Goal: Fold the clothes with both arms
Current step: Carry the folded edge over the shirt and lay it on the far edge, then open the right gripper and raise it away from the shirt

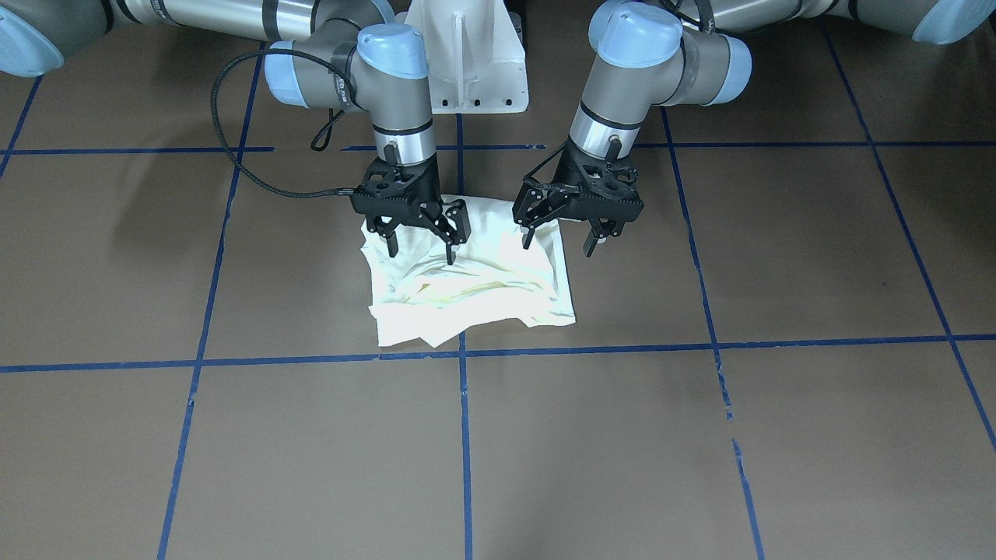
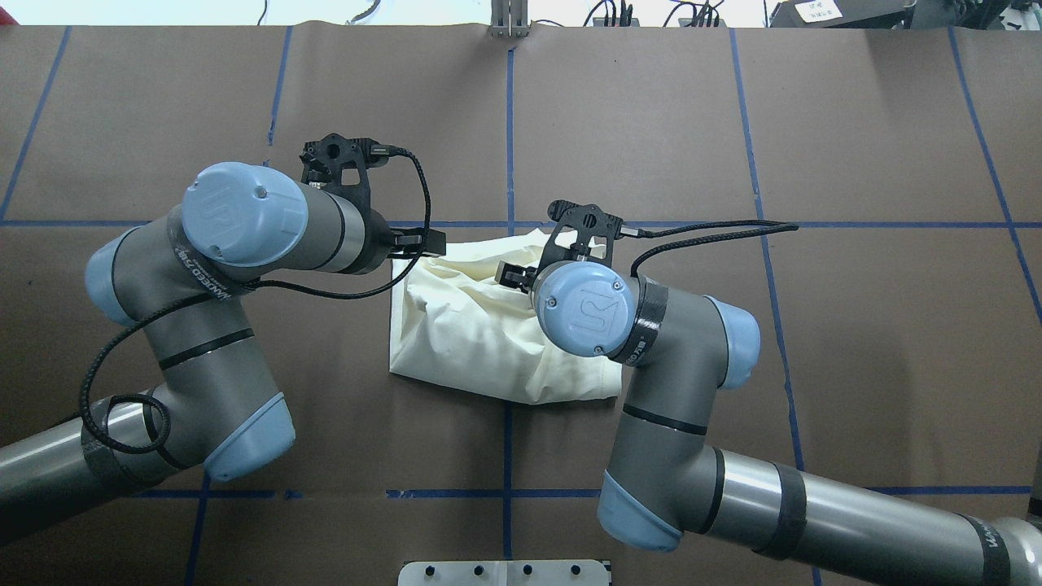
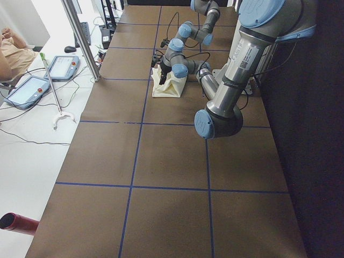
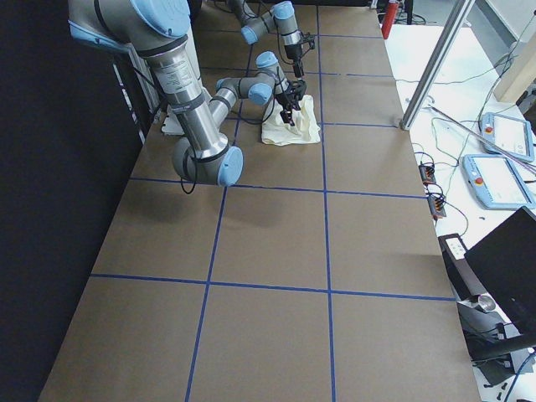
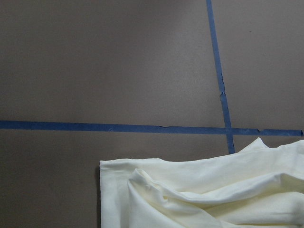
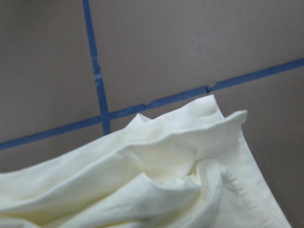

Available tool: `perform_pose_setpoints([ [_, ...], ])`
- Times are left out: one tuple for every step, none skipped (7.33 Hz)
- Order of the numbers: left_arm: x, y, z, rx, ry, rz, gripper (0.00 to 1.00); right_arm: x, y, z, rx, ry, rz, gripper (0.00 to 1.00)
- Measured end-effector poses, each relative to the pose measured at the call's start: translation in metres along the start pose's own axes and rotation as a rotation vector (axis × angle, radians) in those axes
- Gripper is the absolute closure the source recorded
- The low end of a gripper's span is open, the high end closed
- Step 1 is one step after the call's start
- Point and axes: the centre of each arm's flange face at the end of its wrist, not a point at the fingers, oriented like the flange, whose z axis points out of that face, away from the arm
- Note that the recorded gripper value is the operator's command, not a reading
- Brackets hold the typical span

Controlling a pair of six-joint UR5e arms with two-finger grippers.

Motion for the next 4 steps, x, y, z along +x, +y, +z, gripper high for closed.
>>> perform_pose_setpoints([
  [0.0, 0.0, 0.0, -0.001, 0.001, 0.0, 0.0, 0.0, 0.016, 0.005, -0.008, 0.008, -0.077, 0.0],
  [0.0, 0.0, -0.001, -0.001, 0.002, -0.001, 0.0, 0.002, 0.026, 0.012, -0.008, 0.023, -0.141, 0.0],
  [0.0, 0.0, -0.001, -0.001, 0.002, -0.002, 0.0, 0.005, 0.029, 0.022, -0.005, 0.044, -0.184, 0.0],
  [0.0, 0.0, -0.001, -0.002, 0.002, -0.003, 0.0, 0.006, 0.024, 0.03, 0.003, 0.061, -0.199, 0.0],
])
